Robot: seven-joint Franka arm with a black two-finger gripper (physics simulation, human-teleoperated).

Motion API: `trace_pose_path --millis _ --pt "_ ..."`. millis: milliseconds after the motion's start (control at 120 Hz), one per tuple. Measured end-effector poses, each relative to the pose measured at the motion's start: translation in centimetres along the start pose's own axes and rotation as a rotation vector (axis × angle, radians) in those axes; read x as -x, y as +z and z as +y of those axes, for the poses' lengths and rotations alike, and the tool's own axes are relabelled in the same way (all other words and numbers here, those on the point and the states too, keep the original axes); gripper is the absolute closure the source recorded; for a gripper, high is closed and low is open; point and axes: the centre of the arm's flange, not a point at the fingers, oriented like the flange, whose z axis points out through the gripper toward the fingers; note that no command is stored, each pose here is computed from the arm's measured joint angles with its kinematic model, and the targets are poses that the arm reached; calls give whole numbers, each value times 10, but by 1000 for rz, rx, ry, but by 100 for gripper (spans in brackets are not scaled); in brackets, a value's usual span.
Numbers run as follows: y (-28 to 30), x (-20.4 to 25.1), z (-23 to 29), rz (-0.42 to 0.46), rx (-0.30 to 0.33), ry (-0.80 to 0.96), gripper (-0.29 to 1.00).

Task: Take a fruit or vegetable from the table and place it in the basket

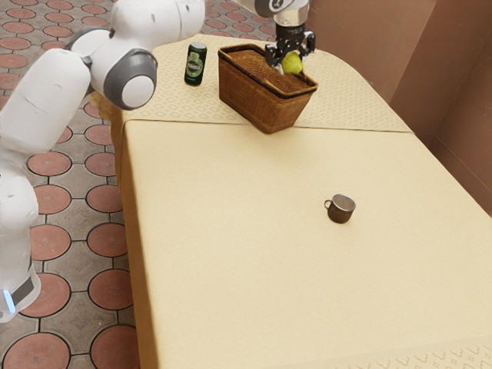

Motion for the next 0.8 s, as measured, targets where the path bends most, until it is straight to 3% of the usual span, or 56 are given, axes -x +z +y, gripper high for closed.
trace_pose_path --millis 292,558,667,800 --pt "47 -126 -34 -2 -7 74 32" --pt "37 -152 -38 69 12 227 31" --pt "34 -154 -37 83 26 287 15" --pt "33 -154 -35 94 39 354 6"
